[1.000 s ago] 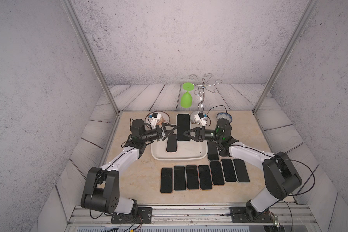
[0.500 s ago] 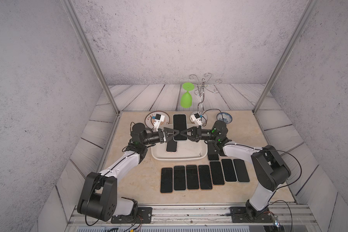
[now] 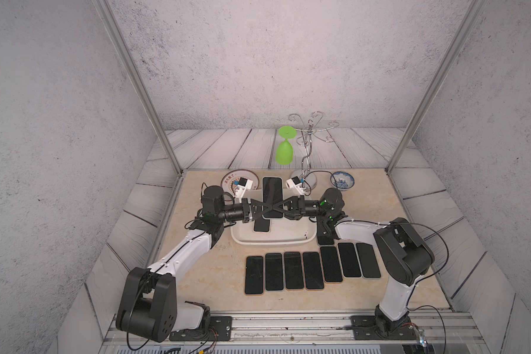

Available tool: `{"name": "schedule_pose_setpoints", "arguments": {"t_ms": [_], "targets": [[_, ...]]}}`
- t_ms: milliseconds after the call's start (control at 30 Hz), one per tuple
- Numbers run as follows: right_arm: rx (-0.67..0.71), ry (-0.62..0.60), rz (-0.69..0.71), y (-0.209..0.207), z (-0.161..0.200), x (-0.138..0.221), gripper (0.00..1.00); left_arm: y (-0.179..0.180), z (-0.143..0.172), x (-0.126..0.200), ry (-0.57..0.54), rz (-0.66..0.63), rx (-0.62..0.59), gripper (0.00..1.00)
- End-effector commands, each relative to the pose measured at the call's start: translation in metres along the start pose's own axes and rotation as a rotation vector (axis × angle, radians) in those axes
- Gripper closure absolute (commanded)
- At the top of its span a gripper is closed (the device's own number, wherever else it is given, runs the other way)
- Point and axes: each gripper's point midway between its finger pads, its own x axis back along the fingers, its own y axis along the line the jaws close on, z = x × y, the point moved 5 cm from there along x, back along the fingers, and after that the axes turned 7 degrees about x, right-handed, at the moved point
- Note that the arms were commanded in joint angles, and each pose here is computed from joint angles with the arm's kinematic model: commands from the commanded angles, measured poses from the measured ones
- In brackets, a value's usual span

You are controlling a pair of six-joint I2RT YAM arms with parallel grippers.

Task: Take the phone out of the storage box
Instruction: Pick up the phone from the storage box, then place the phone at the center of the board.

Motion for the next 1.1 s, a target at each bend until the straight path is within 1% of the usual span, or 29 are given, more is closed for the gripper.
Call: {"name": "schedule_pose_setpoints", "arguments": {"t_ms": [0, 33, 100, 133, 167, 233, 267, 333, 433, 467, 500, 567, 700, 833, 933, 1000, 1067], "targets": [[-0.004, 0.063, 0.006, 0.004, 0.012, 0.002, 0.12, -0.017, 0.003, 0.017, 0.005, -0.046, -0.108, 1.00], [-0.005, 0.072, 0.028, 0.002, 0.014, 0.006, 0.01, -0.017, 0.007, 0.023, 0.007, -0.085, -0.103, 1.00], [-0.013, 0.099, 0.092, -0.003, 0.022, 0.012, 0.01, -0.012, 0.019, 0.037, 0.018, -0.183, -0.089, 1.00], [0.000, 0.126, 0.135, -0.003, 0.028, 0.016, 0.01, -0.005, 0.027, 0.043, 0.024, -0.258, -0.067, 1.00], [0.017, 0.157, 0.179, -0.001, 0.034, 0.018, 0.01, 0.004, 0.036, 0.050, 0.022, -0.342, -0.042, 1.00], [0.053, 0.206, 0.250, 0.008, 0.042, 0.025, 0.01, 0.017, 0.053, 0.062, 0.037, -0.470, 0.014, 1.00], [0.068, 0.230, 0.264, 0.014, 0.045, 0.027, 0.01, 0.024, 0.063, 0.069, 0.043, -0.539, 0.056, 1.00], [0.084, 0.255, 0.268, 0.025, 0.048, 0.030, 0.01, 0.038, 0.083, 0.083, 0.047, -0.665, 0.126, 1.00], [0.101, 0.271, 0.250, 0.036, 0.050, 0.031, 0.01, 0.058, 0.109, 0.099, 0.021, -0.799, 0.212, 1.00], [0.107, 0.273, 0.244, 0.039, 0.050, 0.031, 0.01, 0.059, 0.110, 0.101, -0.010, -0.859, 0.186, 1.00], [0.107, 0.275, 0.240, 0.040, 0.051, 0.032, 0.01, 0.058, 0.108, 0.103, -0.038, -0.893, 0.169, 1.00], [0.101, 0.279, 0.225, 0.042, 0.052, 0.031, 0.01, 0.064, 0.111, 0.113, -0.064, -0.985, 0.199, 1.00], [0.114, 0.285, 0.191, 0.051, 0.053, 0.032, 0.01, 0.069, 0.122, 0.116, -0.031, -1.109, 0.224, 1.00], [0.129, 0.295, 0.163, 0.057, 0.054, 0.031, 0.01, 0.080, 0.129, 0.110, -0.008, -1.204, 0.196, 1.00], [0.130, 0.302, 0.146, 0.061, 0.053, 0.031, 0.01, 0.102, 0.138, 0.102, -0.019, -1.200, 0.223, 1.00], [0.137, 0.303, 0.141, 0.064, 0.052, 0.031, 0.01, 0.117, 0.145, 0.104, -0.027, -1.225, 0.231, 1.00], [0.141, 0.303, 0.137, 0.066, 0.052, 0.031, 0.01, 0.122, 0.150, 0.105, -0.025, -1.227, 0.222, 1.00]]}}
